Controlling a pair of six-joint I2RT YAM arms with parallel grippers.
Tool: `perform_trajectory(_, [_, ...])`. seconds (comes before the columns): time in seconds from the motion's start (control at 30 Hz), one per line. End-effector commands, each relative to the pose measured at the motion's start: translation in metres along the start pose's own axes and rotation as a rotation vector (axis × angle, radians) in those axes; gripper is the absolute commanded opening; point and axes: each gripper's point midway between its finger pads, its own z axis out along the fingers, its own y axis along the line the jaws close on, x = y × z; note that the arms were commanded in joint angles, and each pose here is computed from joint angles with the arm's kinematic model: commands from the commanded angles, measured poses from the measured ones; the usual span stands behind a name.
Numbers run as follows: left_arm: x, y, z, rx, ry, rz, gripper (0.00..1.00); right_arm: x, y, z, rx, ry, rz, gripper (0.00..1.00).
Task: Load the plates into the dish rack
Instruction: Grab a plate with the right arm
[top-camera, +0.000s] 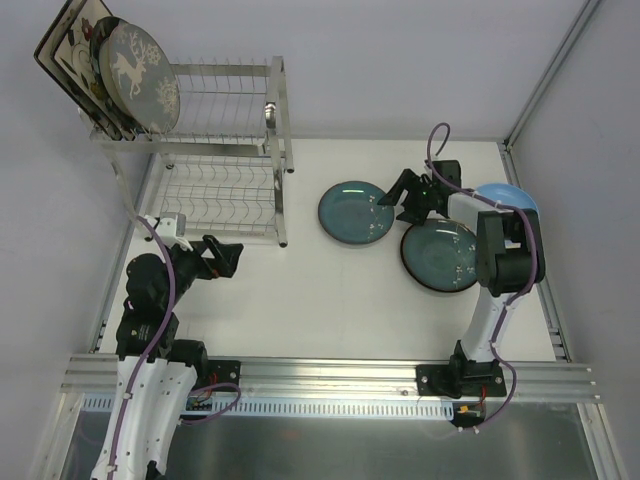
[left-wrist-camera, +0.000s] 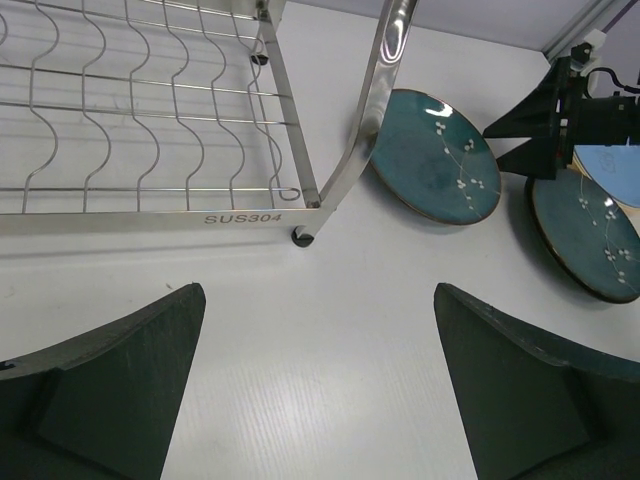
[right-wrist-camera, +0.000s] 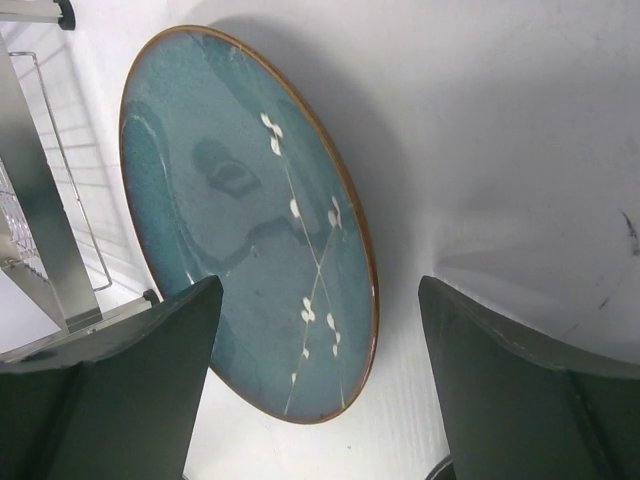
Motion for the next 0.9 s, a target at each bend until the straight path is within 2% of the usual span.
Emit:
perform_trajectory(0.0, [0.001,-0.010,0.000,0.051,0.013,0.000,0.99,-0.007,0.010,0.006,-0.057,-0.008,-0.030,0.83])
perform_trajectory(0.23, [-0.001,-0.011,0.001,0.056,0.013,0.007,0.99,0.014,0.009,0.020,-0.096,0.063,-0.024,0.79])
perform_trajectory(0.5, [0.002,-0.014,0.001,0.072,0.028,0.000,0.99,0.033,0.006,0.031,-0.124,0.123,-0.025,0.68])
perform_trajectory(0.7, [0.002,-0.018,0.001,0.092,0.040,-0.004,0.99,0.035,0.010,0.034,-0.146,0.130,-0.039,0.51])
perform_trajectory(0.87, [0.002,-0.024,0.002,0.115,0.057,-0.017,0.99,0.031,0.020,0.030,-0.176,0.118,-0.049,0.31])
